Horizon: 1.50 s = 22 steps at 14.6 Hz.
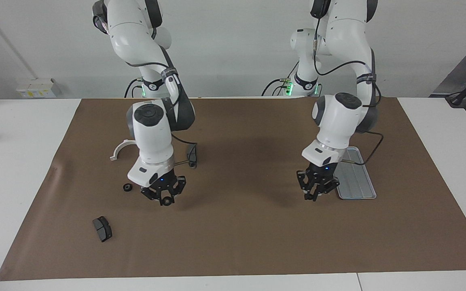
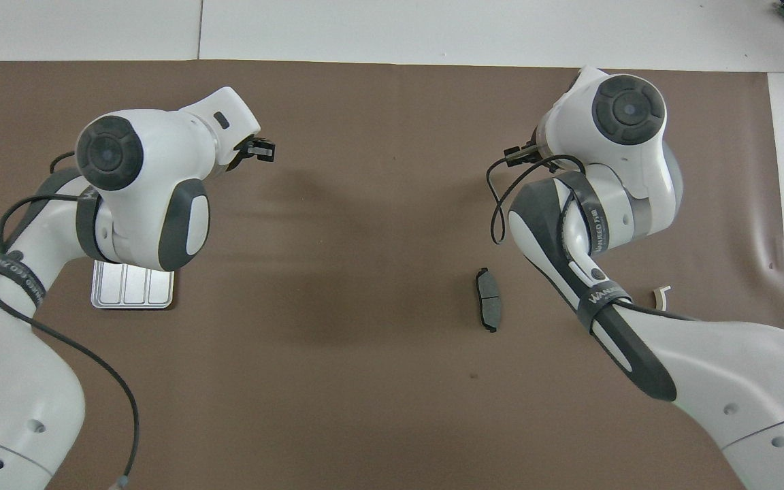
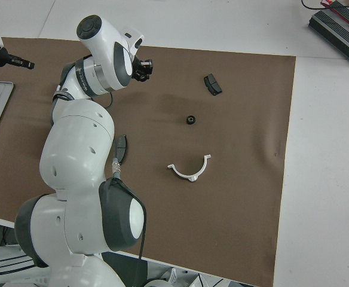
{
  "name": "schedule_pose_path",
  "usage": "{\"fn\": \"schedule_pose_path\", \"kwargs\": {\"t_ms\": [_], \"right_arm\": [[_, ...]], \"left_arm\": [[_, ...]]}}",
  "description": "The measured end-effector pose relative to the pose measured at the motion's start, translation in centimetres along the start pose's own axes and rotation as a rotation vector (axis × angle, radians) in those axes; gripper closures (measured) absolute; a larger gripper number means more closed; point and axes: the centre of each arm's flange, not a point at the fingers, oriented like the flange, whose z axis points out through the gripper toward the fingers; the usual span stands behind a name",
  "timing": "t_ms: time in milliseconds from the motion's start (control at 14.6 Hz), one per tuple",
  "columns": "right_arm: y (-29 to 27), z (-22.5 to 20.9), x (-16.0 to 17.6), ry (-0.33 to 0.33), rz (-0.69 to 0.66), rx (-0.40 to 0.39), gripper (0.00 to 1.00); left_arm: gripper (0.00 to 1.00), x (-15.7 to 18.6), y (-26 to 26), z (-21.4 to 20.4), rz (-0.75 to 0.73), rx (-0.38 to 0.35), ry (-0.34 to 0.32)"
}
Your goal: Place bearing gear from tray to pile
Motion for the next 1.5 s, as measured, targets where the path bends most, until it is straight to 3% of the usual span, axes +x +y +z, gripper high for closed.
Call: {"fn": "schedule_pose_path", "kwargs": {"t_ms": [137,342,751,956,1025,1230,1503], "right_arm": [[1.7,2.1,-3.3,-0.053,-0.002,0.005,0.65],[1.0,4.9,-7.4,-0.081,-0.026,0.018,0.65],[1.0,5.6,-10.1,-0.111,-0.035,0.023,0.65],[1.1,5.5,-10.4,-0.114,-0.032,0.023,0.41],[1.2,5.4,-10.3,-0.11,-0.024,0.027,0.26],[1.4,3.3,-9.3,-0.067,0.08,0.072,0.0],[1.7,-0.8,-6.2,0.025,0.161,0.084,0.0]], "left_arm": [[0.77,1.1,4.0,1.7,-0.009,-0.029,0.014],[0.77,2.0,8.1,4.1,-0.002,-0.058,0.025],[0.77,1.1,11.4,6.1,-0.019,-0.077,0.006],[0.76,0.0,13.2,7.8,-0.025,-0.085,-0.011],[0.74,-0.1,13.5,7.9,-0.021,-0.087,-0.014],[0.43,-0.4,14.9,7.8,-0.008,-0.095,-0.016],[0.01,0.8,13.7,6.1,-0.028,-0.08,-0.009]]}}
